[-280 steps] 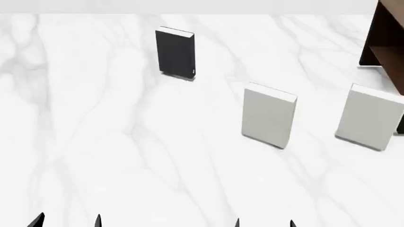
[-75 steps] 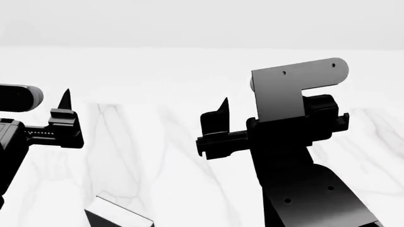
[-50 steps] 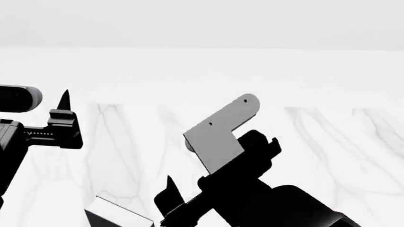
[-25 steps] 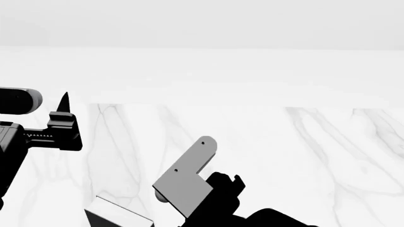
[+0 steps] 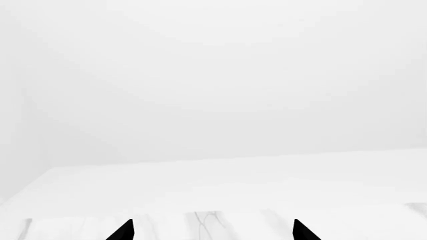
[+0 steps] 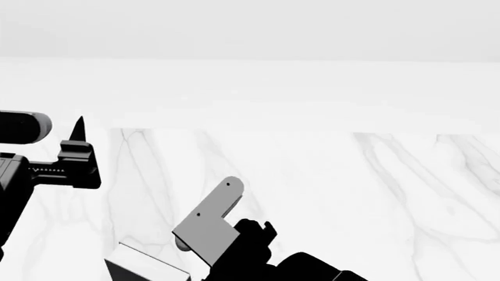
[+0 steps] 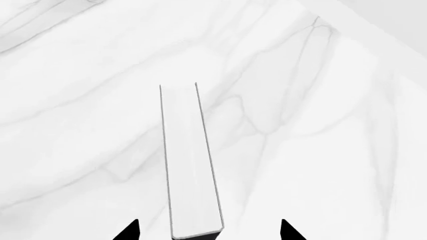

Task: Pick up the book on the left and place it on top of the shelf.

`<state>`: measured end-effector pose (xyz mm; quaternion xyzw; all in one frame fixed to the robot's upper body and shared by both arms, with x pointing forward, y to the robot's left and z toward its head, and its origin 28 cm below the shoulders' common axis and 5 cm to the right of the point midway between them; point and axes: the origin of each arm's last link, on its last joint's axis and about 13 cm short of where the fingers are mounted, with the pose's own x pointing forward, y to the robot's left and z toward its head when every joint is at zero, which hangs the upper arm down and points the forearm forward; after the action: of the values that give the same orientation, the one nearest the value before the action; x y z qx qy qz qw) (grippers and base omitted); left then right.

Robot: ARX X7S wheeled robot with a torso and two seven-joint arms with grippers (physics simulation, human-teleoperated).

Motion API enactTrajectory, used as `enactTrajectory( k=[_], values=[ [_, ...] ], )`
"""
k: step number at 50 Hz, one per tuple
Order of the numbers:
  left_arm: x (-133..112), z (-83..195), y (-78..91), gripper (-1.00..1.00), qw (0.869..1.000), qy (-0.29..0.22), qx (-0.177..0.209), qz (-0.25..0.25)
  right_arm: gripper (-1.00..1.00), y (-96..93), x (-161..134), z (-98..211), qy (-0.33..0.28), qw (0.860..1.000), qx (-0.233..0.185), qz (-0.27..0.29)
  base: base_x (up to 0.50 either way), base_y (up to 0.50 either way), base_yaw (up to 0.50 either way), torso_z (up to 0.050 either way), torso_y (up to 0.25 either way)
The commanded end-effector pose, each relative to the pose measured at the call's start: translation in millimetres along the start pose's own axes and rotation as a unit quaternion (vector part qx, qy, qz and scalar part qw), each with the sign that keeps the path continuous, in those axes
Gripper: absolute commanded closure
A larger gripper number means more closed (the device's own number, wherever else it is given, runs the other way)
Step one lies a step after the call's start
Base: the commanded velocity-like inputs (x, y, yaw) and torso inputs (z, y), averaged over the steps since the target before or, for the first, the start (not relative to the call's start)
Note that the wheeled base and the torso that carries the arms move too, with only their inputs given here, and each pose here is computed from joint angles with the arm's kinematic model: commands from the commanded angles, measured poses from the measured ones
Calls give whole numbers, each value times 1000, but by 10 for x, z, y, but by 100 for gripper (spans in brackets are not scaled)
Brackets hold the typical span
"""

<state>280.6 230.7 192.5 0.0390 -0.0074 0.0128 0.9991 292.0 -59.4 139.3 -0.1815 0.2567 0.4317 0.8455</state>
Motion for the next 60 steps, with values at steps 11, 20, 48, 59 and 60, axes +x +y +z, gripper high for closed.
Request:
enactTrajectory(
  k=[11, 20, 48, 59, 60],
  values=[
    [-8, 8, 17, -100, 1000, -4, -12, 0, -100, 0, 420, -138, 6, 999, 21, 48, 0, 0, 0, 0, 0],
    [-12, -11, 25, -100, 1000, -3, -13, 0, -100, -1, 528, -226, 17, 998, 31, 58, 0, 0, 0, 0, 0],
    [-27, -8, 57, -100, 1000, -4, -16, 3, 100, -102, 242, 87, -7, 1000, 12, -27, 0, 0, 1, 0, 0],
    [-37, -6, 59, -100, 1000, -5, -17, 3, 100, -158, -307, 461, -14, 992, -35, -117, 0, 0, 0, 0, 0],
    [-35, -4, 58, -100, 1000, -5, -17, 2, 100, -166, -340, 476, -8, 990, -41, -133, 0, 0, 0, 0, 0]
  ],
)
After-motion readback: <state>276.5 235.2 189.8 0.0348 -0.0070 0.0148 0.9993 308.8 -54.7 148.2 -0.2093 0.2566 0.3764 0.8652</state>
